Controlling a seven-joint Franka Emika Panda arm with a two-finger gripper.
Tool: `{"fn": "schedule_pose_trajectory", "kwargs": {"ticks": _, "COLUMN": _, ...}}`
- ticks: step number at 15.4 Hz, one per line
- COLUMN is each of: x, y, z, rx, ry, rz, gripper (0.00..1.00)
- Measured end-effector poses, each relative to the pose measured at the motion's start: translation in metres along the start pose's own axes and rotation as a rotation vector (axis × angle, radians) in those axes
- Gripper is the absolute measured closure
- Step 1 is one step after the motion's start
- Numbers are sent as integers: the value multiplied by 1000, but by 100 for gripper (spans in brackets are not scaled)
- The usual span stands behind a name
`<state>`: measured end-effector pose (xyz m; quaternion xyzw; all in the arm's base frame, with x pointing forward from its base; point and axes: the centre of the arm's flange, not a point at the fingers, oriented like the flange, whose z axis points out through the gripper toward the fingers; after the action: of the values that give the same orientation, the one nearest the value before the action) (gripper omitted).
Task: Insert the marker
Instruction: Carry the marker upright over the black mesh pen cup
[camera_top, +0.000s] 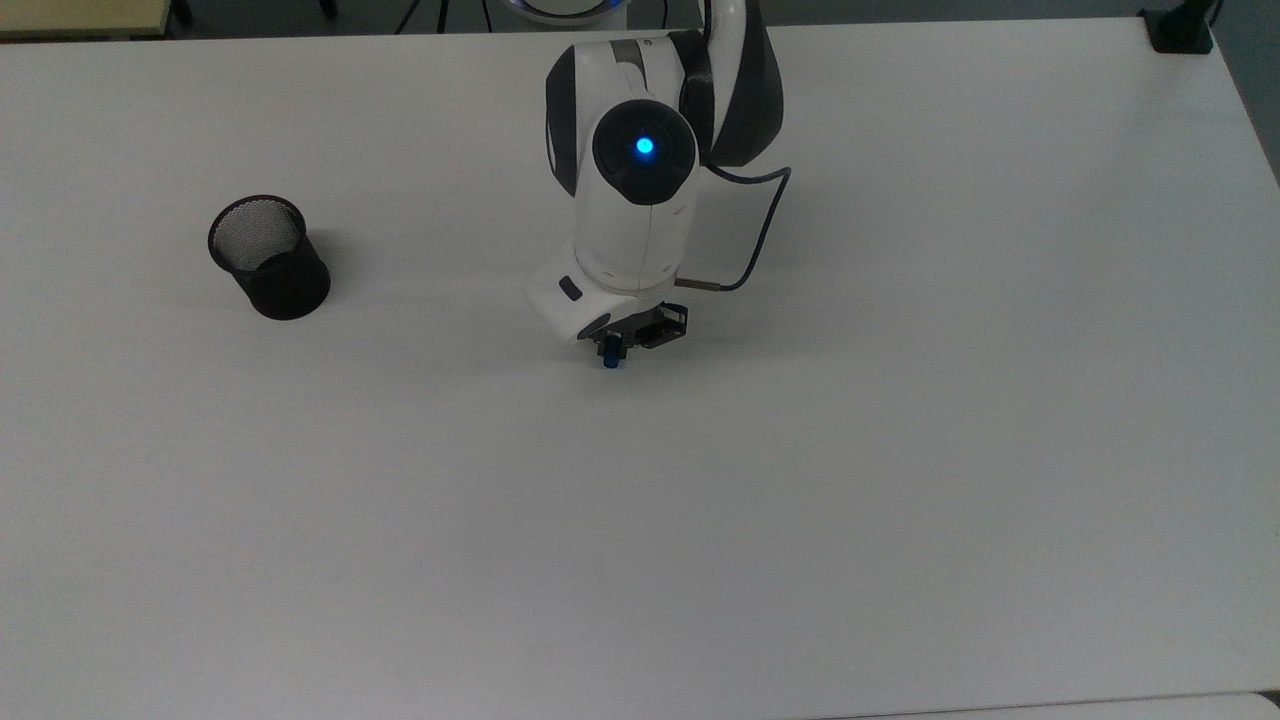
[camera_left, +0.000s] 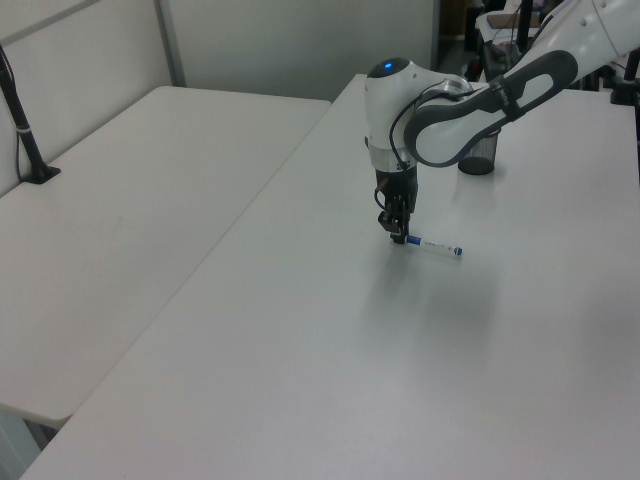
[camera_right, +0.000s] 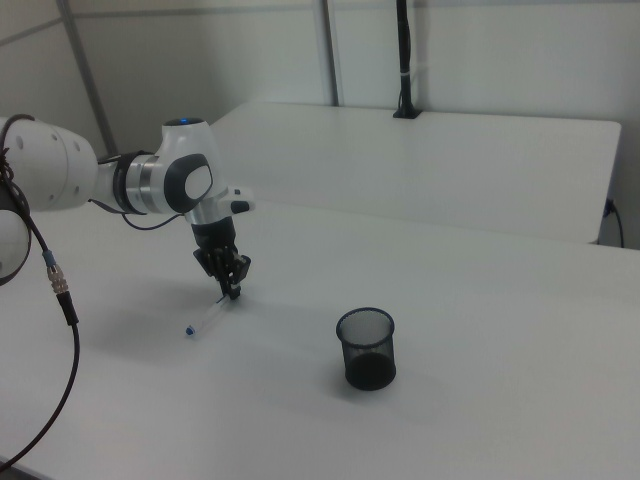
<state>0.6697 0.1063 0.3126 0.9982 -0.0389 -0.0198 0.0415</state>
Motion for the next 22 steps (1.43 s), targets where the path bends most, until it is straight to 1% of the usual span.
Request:
{"fn": "schedule_pose_trajectory", "kwargs": {"ticks": 2, "x": 4, "y": 13, "z": -15, "rx": 6, "ry": 23, "rz": 19, "gripper": 83}}
{"fn": "schedule_pose_trajectory", "kwargs": {"ticks": 4, "x": 10, "y": 42, "z": -49, "rx": 18, "ry": 75, "rz": 53, "gripper": 83}}
{"fn": "schedule_pose_trajectory", "kwargs": {"ticks": 7, "x": 9, "y": 113, "z": -113, "rx": 31, "ry": 171, "rz": 79, "gripper": 83}}
{"fn": "schedule_pose_trajectory", "kwargs": {"ticks": 9, "x": 1, "y": 166, "z": -149, "rx": 26, "ry": 225, "rz": 65, "gripper": 83}}
{"fn": "schedule_pose_trajectory", "kwargs": {"ticks": 11, "x": -10, "y": 213, "z": -172, "rx": 19, "ry": 259, "rz": 35, "gripper": 83}}
{"fn": "schedule_pose_trajectory", "kwargs": {"ticks": 15, "x": -29, "y": 285, "z": -181, "rx": 44, "ry": 285, "rz": -30, "gripper": 83}}
{"fn": "schedule_pose_trajectory", "kwargs": {"ticks": 18, "x": -39, "y": 327, "z": -168, "rx": 52, "ry": 344, "rz": -77, "gripper": 83}}
{"fn": "schedule_pose_trajectory", "kwargs": {"ticks": 20, "x": -43, "y": 345, "z": -153, "rx": 47, "ry": 394, "rz": -80, "gripper": 83}}
{"fn": "schedule_pose_trajectory", "kwargs": {"ticks": 22, "x": -45, "y": 352, "z": -135, "rx": 41, "ry": 442, "rz": -76, "gripper": 83}}
